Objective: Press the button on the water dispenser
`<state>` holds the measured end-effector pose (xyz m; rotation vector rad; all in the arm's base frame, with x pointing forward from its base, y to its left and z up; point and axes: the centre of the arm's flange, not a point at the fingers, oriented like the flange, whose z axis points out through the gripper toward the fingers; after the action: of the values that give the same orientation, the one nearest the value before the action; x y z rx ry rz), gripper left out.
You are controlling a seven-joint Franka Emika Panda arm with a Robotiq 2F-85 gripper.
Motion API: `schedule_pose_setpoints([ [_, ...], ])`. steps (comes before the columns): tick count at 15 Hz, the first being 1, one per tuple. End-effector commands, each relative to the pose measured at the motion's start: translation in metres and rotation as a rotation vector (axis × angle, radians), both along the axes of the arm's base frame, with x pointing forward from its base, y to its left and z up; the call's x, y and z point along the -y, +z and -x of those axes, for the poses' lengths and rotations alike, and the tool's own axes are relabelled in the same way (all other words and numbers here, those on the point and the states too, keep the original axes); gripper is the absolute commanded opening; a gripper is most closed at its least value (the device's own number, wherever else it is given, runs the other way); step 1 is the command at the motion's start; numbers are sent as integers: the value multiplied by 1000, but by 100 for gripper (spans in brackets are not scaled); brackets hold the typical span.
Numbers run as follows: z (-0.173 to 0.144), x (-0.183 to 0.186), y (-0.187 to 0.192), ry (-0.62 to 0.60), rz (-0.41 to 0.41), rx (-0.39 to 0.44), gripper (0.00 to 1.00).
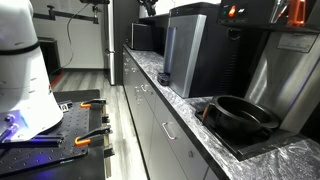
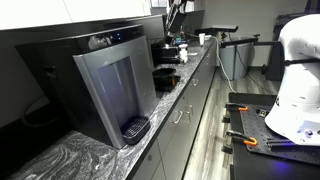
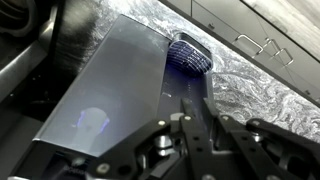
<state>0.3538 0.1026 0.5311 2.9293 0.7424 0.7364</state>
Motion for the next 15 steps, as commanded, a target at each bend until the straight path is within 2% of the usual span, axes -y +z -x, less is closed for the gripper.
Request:
schedule_pose_setpoints([
  [1,-26,-15,2,75,9,55,0],
  [6,-54,-40,3,158,31,145,0],
  [15,-86,-71,21,205,35,189,0],
])
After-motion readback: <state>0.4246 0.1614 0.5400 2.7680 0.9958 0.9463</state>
